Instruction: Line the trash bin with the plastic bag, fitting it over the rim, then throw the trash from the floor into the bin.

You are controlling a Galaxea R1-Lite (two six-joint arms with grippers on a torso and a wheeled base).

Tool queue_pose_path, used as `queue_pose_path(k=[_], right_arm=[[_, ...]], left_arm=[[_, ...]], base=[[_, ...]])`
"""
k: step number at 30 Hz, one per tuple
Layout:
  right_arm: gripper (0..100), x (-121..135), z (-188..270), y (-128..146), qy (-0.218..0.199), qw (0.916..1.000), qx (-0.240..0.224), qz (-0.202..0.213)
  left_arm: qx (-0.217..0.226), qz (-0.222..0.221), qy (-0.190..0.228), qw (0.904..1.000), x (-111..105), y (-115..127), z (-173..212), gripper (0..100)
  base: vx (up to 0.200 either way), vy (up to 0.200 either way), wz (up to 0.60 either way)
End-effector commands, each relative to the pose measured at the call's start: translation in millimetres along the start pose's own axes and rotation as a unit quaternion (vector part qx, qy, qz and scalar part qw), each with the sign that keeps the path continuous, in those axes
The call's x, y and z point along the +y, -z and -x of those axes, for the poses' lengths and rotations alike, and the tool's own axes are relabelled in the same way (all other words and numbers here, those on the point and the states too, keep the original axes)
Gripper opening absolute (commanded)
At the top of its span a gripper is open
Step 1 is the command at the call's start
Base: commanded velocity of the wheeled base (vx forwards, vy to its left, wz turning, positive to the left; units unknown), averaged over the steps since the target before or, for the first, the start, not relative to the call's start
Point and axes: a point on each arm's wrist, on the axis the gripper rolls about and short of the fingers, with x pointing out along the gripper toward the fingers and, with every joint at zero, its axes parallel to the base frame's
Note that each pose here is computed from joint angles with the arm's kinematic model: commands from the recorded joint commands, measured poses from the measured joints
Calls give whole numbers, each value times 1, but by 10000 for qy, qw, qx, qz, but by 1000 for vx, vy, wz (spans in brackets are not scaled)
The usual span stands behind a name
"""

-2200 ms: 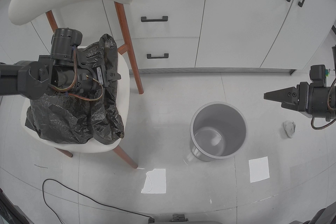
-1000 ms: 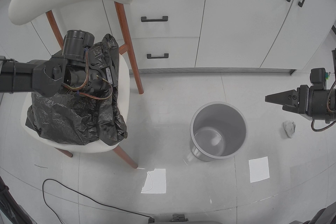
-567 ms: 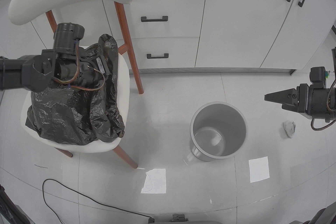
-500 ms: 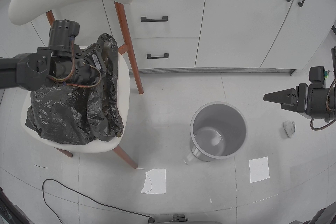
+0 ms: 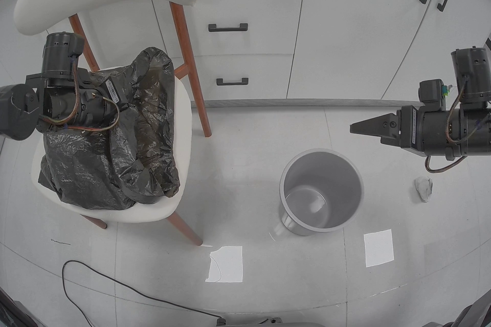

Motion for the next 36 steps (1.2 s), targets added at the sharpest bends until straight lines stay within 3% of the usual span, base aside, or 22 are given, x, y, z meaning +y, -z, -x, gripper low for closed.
queue_pose_path(k=[1,10,15,36], right_arm=[[100,-2,-23,-3,19,9999,167,-13],[100,17,-42,-5,-262,9992,280,149],[100,29,-53,-11,-431,9984,249,250],[100,50,-112,-35,-691,9967,98,409]], left_arm=[[-199,-121,136,9996,-4,-8,10,0],[-277,-237,451,9983,-21,-12,18,0],[-234,-256,668,9972,-25,-14,20,0],[-212,-287,784,9963,-31,-14,21,0]], base=[[0,0,0],[0,0,0],[0,200,0],[0,200,0]])
